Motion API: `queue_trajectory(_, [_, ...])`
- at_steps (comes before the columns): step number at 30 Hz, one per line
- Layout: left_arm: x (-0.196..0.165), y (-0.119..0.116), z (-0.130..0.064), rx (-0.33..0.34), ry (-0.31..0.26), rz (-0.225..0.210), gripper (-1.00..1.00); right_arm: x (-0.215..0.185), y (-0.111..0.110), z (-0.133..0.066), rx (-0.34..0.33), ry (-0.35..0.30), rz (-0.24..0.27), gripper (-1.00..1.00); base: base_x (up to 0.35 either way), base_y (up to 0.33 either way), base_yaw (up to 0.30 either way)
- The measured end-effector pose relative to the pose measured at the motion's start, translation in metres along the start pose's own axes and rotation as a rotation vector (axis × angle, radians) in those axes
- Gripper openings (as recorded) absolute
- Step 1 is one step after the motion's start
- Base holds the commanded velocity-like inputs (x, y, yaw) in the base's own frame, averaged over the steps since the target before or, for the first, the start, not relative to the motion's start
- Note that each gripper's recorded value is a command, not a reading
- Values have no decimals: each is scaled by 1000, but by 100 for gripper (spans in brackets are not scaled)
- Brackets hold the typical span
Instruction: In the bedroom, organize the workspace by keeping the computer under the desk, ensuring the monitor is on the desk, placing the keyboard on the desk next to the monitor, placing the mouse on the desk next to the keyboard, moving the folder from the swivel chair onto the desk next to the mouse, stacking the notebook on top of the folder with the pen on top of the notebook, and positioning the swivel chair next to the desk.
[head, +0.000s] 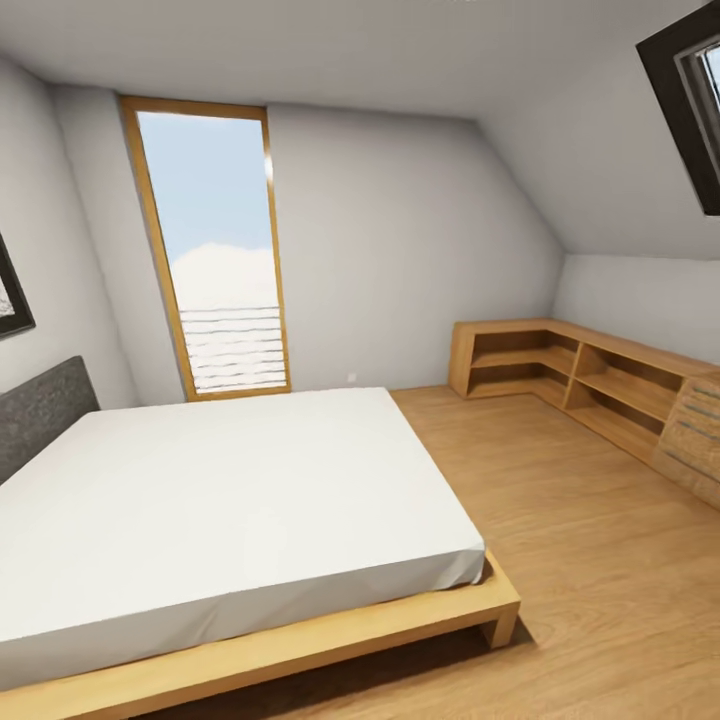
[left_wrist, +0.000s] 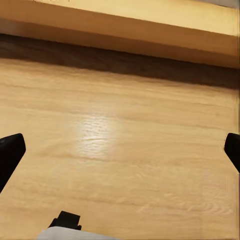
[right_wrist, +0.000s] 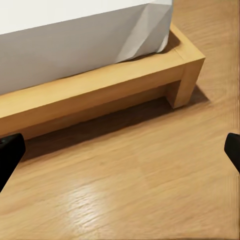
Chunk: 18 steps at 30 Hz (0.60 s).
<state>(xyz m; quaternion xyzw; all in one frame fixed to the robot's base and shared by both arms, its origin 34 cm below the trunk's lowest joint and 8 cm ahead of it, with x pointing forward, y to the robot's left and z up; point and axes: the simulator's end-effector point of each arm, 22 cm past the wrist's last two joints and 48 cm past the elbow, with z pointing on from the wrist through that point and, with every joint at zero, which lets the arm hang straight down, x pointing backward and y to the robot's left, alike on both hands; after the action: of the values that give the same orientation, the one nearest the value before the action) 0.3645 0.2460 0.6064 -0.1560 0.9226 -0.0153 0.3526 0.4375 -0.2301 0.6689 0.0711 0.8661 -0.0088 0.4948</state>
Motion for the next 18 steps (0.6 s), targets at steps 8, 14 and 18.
queue_trajectory(8, [-2, -1, 0, 2, -5, 0, 100, -2, 0, 0, -1, -6, 1, 100, 0, 0, -265])
queue_trajectory(14, [-3, -1, 0, 3, -9, -1, 100, -4, 0, 1, -1, -9, 1, 100, 0, 0, -265])
queue_trajectory(18, [-5, -1, 0, 4, -12, -1, 100, -5, 1, 1, -1, -12, 1, 100, 0, 0, -264])
